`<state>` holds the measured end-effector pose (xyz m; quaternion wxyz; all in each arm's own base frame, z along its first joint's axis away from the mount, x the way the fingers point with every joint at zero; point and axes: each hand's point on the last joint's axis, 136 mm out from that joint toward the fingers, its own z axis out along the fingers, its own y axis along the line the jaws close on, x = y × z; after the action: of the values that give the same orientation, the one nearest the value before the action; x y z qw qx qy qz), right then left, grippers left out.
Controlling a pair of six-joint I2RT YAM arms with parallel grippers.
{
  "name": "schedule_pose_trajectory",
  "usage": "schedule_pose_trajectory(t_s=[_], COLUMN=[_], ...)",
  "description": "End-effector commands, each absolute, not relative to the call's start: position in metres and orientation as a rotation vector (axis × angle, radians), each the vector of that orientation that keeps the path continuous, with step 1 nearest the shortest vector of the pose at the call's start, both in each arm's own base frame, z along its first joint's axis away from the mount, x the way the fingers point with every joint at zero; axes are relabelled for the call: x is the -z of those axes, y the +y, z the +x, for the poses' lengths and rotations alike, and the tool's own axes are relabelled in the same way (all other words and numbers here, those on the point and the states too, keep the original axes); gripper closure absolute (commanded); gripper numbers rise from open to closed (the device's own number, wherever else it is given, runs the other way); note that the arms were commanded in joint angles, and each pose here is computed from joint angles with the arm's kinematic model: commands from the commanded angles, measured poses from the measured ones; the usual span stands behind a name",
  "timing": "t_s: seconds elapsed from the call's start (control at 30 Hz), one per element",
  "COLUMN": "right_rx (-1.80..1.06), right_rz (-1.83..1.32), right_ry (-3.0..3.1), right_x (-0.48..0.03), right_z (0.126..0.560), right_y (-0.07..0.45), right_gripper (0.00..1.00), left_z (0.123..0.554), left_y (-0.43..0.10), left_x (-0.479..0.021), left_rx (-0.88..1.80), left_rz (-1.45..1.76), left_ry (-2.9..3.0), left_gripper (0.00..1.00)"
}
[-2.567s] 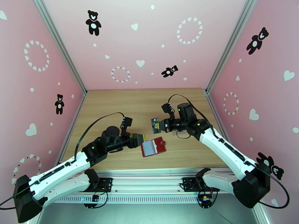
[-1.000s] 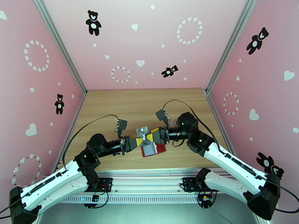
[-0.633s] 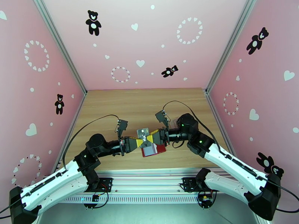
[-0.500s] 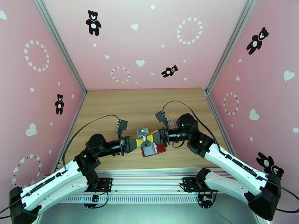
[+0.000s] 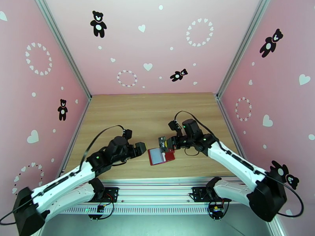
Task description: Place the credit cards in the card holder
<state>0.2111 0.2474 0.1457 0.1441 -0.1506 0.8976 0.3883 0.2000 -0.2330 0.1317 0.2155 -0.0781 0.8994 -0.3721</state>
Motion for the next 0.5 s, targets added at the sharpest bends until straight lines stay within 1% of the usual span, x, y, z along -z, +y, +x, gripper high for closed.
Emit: schedule_pose_trajectory(t_s=[0.0, 0.13, 0.2, 0.47], right_rx=[-1.019, -1.029, -1.049, -1.093], right_rz=[-0.435, -0.384, -0.351, -0.259], right_ry=[2.704, 2.746, 2.752, 2.825], right_x=[-0.113, -0.095, -0.09, -0.063], right_z=[0.207, 0.213, 0.217, 0.219], right_y=[0.236, 0.237, 0.238, 0.24], right_gripper=[1.0, 1.0, 1.0, 1.0], left_z=[0.2, 0.201, 0.202, 0.205], left_y=[-0.246, -0.264, -0.271, -0.283], left_x=[-0.113, -0.088, -0.08, -0.056], left_rx=[1.052, 1.023, 1.006, 0.969], left_rz=[-0.212, -0.188, -0.171, -0.154], left_ry=[2.563, 2.649, 2.677, 2.73], left_gripper=[0.3, 0.42, 0.46, 0.48])
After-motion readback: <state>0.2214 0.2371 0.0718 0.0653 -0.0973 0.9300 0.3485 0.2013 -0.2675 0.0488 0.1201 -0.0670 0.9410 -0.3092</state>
